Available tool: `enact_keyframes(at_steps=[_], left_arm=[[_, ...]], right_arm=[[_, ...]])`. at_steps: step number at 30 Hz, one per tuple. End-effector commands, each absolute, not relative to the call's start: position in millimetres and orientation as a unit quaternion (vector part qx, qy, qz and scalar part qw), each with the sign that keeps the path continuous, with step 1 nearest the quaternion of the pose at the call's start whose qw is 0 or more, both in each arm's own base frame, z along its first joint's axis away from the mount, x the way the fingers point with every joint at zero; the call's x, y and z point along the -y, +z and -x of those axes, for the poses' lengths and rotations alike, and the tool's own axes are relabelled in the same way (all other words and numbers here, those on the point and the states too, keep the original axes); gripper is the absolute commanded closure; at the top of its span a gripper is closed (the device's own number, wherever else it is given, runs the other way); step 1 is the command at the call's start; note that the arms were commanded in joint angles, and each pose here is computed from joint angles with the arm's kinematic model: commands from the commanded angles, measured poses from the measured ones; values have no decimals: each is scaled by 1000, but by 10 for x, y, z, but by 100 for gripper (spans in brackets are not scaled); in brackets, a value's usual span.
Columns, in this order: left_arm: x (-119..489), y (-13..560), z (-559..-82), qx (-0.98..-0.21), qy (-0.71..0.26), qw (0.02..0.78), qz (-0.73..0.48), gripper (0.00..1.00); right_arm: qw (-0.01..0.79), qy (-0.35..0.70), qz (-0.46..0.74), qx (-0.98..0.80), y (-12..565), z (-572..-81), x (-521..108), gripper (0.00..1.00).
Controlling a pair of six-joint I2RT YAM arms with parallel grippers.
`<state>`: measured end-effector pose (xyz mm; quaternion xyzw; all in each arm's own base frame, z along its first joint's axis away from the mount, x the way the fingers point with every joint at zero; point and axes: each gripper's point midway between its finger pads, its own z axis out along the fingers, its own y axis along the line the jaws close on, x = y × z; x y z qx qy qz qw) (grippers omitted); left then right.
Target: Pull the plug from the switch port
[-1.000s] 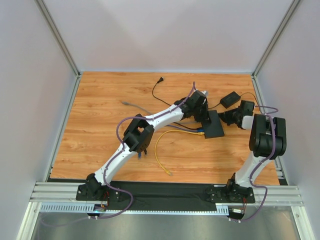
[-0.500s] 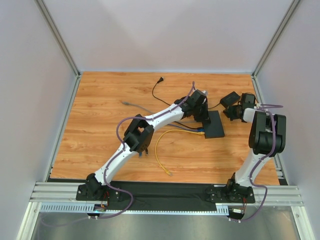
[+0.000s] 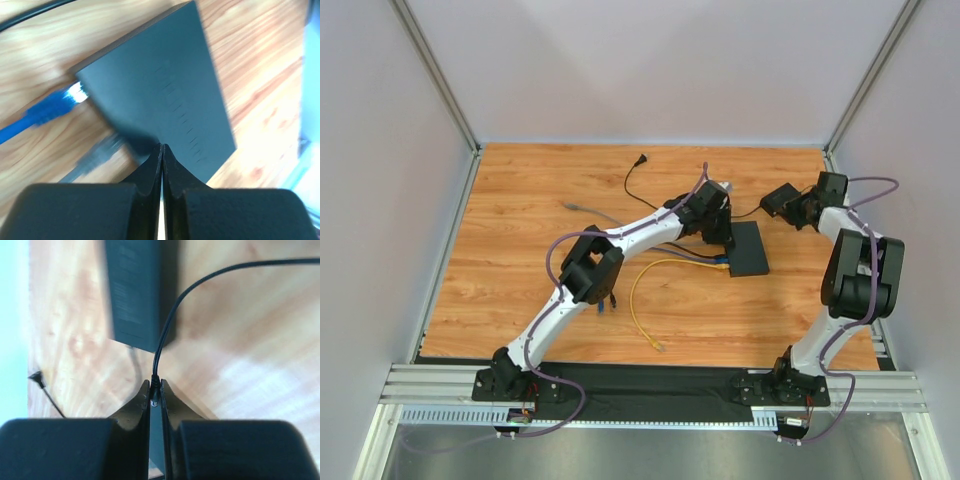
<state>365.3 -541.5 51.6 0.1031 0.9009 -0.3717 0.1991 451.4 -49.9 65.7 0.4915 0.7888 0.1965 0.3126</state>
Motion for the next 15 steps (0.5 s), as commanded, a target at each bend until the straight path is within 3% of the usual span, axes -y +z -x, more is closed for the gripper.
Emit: enact_keyframes(at_steps=[1,8,15], left_arm=[[5124,759,-3637,-910,-326,220,-130,95],[4831,1550,-3546,-893,-338,260,-146,82],[4317,2113,-3487,-885,-317,303,-154,80]], right_arm=[[347,200,-421,-814,1041,-4722,525,100],[322,154,-411,-839,941,-4780,608,100],[304,86,-394,-863,779,-4637,727,100]])
